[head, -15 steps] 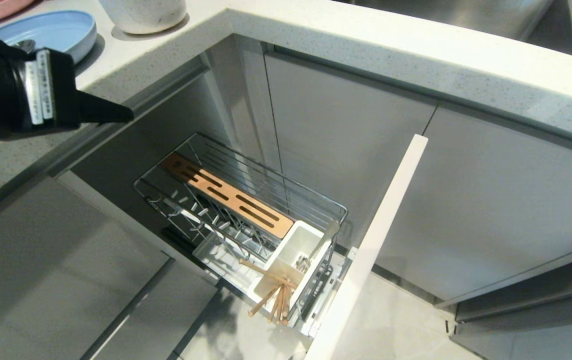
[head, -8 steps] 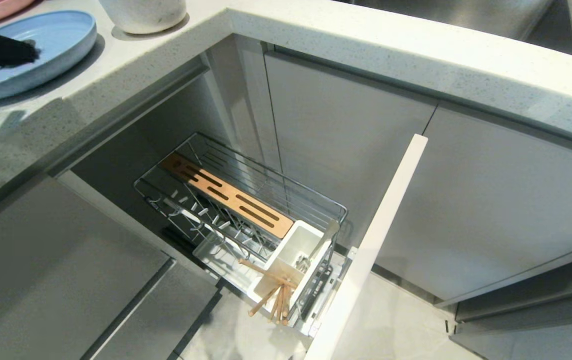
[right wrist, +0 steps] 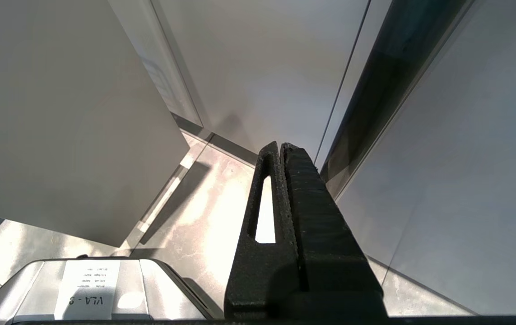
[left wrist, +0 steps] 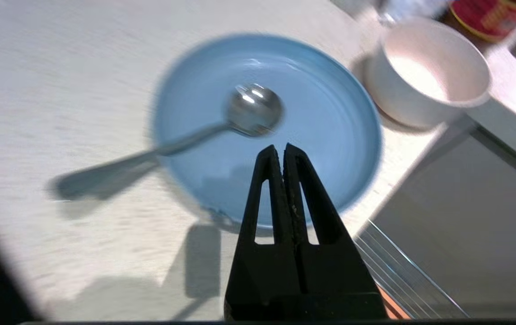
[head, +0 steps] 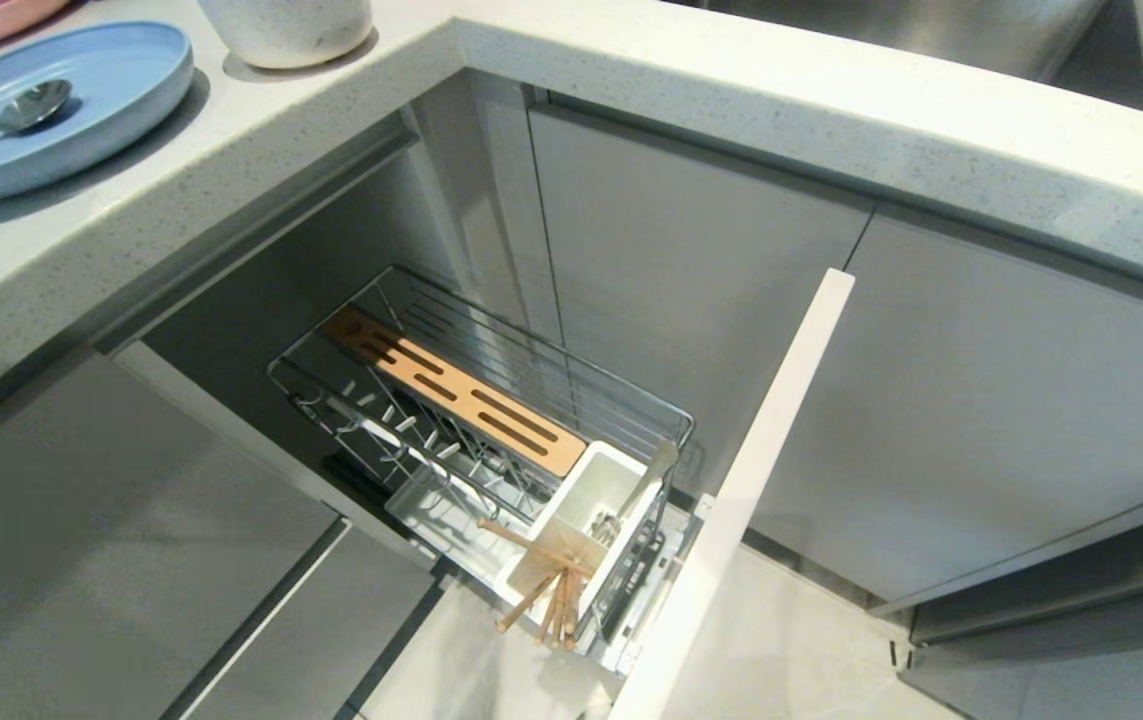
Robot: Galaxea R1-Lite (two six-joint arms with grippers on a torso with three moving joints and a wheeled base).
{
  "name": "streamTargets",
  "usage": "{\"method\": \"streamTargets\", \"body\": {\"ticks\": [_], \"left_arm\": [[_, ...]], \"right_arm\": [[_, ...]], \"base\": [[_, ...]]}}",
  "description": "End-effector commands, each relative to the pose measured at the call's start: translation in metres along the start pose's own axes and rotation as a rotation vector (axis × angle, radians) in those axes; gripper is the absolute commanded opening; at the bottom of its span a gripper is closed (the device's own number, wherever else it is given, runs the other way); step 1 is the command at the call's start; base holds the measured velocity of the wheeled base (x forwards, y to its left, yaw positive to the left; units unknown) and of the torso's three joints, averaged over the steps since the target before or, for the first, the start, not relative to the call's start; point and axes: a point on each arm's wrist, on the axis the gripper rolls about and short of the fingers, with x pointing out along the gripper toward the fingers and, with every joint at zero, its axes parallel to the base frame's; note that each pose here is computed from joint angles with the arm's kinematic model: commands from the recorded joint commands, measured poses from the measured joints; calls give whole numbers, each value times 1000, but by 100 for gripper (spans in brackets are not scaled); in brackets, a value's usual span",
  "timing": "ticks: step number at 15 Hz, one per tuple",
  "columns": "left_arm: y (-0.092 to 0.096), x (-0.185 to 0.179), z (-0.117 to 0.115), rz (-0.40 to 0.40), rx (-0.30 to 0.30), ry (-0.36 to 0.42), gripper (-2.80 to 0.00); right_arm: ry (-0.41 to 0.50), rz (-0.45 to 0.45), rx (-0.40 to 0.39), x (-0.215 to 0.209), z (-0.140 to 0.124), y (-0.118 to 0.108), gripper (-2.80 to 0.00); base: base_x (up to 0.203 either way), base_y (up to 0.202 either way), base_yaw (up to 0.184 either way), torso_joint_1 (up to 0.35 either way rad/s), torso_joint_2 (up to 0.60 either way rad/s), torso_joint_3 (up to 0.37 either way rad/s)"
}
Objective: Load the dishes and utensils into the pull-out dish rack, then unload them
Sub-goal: Pick up the spoon and place it in the cupboard
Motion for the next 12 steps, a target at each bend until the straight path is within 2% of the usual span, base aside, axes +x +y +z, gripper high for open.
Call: {"method": "streamTargets", "body": {"ticks": [1, 3, 5, 9, 12], "left_arm": [[9, -14, 6, 90, 6, -49, -280], [15, -14, 8, 149, 16, -63, -280], [20, -13, 8, 165, 25, -52, -280], [34, 2, 10, 164, 23, 17, -280], [41, 10, 14, 130, 5, 83, -280]], "right_arm": [[-4, 0, 0, 0, 0, 0, -280], [-3, 1, 0, 0, -1, 0, -280], [-3, 2, 0, 0, -1, 0, -280], [-2, 1, 0, 0, -1, 0, -280], [-3, 0, 0, 0, -1, 0, -280]], "base": [[0, 0, 0, 0, 0, 0], [0, 0, 0, 0, 0, 0], [0, 0, 0, 0, 0, 0], [0, 0, 0, 0, 0, 0], [0, 0, 0, 0, 0, 0]]}}
